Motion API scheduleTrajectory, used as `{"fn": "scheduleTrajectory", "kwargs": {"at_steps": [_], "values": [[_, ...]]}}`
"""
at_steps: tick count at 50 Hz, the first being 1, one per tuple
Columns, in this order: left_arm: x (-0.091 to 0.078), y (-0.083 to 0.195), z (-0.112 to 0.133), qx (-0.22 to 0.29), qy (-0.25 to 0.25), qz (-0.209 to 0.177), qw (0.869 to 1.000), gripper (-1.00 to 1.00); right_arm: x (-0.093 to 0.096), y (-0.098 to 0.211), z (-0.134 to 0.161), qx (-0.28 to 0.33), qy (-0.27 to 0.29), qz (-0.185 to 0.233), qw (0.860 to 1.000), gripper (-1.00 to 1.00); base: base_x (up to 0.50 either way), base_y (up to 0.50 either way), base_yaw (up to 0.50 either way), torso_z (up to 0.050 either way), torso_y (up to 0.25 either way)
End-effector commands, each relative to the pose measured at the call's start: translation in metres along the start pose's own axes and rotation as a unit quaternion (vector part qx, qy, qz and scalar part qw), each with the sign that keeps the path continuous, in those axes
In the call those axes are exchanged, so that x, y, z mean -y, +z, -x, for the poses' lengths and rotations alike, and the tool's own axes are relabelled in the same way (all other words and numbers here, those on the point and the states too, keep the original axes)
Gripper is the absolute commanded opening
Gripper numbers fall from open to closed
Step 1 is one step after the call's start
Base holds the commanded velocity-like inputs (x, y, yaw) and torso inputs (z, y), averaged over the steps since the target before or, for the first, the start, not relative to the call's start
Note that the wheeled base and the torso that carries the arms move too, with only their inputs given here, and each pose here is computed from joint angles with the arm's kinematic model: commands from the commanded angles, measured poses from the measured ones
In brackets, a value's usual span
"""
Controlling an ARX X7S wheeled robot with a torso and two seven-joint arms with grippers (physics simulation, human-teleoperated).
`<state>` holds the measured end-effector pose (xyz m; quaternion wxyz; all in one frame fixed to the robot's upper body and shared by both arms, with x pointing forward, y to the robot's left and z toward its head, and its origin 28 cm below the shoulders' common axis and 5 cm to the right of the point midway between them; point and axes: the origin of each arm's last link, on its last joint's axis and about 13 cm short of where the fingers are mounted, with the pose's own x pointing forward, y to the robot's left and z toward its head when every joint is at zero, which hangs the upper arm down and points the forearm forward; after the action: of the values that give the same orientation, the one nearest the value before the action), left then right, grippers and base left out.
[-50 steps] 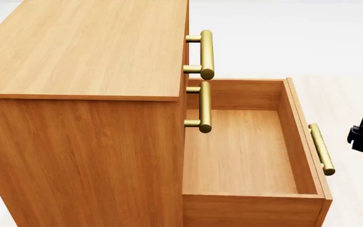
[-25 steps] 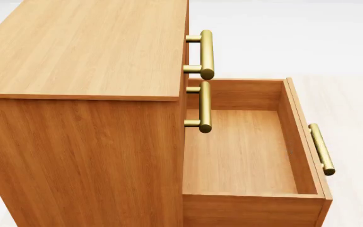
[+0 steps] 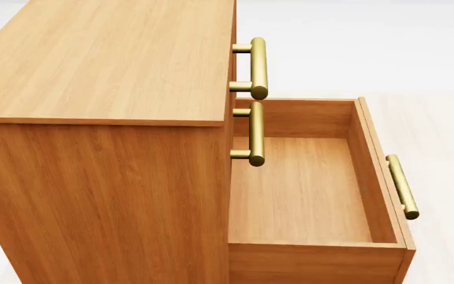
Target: Put the bowl in the bottom drawer of the cabinet and close it.
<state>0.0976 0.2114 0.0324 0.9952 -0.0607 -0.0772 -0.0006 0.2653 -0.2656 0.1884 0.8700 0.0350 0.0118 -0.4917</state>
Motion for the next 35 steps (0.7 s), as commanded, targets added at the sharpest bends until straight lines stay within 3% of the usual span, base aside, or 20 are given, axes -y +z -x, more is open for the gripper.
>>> {"fn": "scheduleTrajectory", "kwargs": {"at_steps": [1,14,35], "values": [[0.0,0.0,0.001,0.0,0.0,0.0,1.0,1.0,0.006,-0.006,-0.006,-0.013,-0.056,0.002,0.998,1.0,0.0,0.0,0.0,0.0,0.0],[0.0,0.0,0.0,0.0,0.0,-0.003,1.0,1.0,0.006,-0.015,-0.008,-0.097,-0.012,-0.018,0.995,1.0,0.0,0.0,0.0,0.0,0.0],[0.001,0.001,0.001,0.0,0.0,-0.004,1.0,1.0,0.01,-0.015,-0.01,-0.141,-0.038,-0.02,0.989,1.0,0.0,0.0,0.0,0.0,0.0]]}}
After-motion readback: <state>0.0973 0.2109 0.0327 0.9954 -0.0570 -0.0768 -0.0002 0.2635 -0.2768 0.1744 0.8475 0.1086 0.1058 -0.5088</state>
